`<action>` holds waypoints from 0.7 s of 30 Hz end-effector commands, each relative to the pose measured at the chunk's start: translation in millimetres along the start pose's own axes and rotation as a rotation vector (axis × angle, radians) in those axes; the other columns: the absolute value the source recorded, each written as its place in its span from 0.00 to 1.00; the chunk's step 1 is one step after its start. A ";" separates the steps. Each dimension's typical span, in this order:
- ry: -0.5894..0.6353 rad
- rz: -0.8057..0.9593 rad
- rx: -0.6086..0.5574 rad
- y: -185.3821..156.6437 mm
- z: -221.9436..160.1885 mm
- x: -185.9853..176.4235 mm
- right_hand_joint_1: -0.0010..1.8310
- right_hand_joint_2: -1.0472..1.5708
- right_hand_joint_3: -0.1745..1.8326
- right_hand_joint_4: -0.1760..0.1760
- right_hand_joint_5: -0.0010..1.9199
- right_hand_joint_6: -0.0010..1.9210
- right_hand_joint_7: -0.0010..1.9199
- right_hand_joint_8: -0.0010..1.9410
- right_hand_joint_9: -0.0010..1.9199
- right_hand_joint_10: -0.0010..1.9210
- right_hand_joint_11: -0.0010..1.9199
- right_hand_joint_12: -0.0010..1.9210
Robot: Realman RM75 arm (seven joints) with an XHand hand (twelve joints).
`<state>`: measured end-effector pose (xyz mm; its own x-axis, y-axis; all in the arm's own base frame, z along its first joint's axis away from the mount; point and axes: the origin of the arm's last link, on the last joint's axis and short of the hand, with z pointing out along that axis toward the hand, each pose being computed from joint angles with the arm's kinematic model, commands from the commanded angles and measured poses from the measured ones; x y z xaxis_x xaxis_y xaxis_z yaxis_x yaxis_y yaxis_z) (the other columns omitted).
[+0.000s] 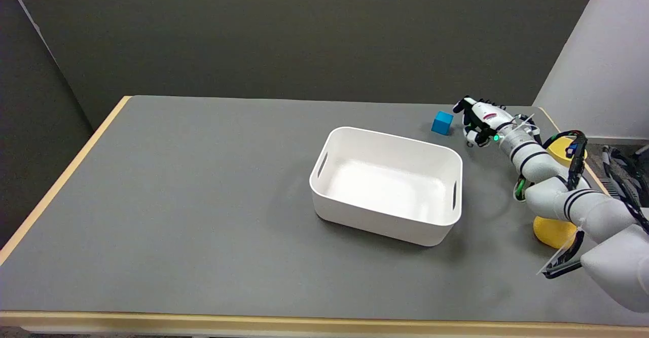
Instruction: Pick up the cube.
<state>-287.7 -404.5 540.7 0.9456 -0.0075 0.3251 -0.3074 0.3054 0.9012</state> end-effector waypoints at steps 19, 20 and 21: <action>-0.025 0.068 0.005 -13.5 7.6 -4.7 0.36 0.63 0.58 0.50 0.03 0.13 0.04 0.11 0.03 0.33 0.02 0.57; -0.028 0.067 0.005 -14.4 8.0 -5.4 0.36 0.63 0.58 0.50 0.03 0.13 0.04 0.11 0.03 0.33 0.02 0.57; -0.030 0.069 0.007 -16.8 9.2 -5.6 0.36 0.63 0.57 0.50 0.03 0.13 0.04 0.11 0.02 0.33 0.02 0.57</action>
<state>-289.6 -407.2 536.1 0.9273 0.0013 0.3743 -0.3569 0.3045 0.8831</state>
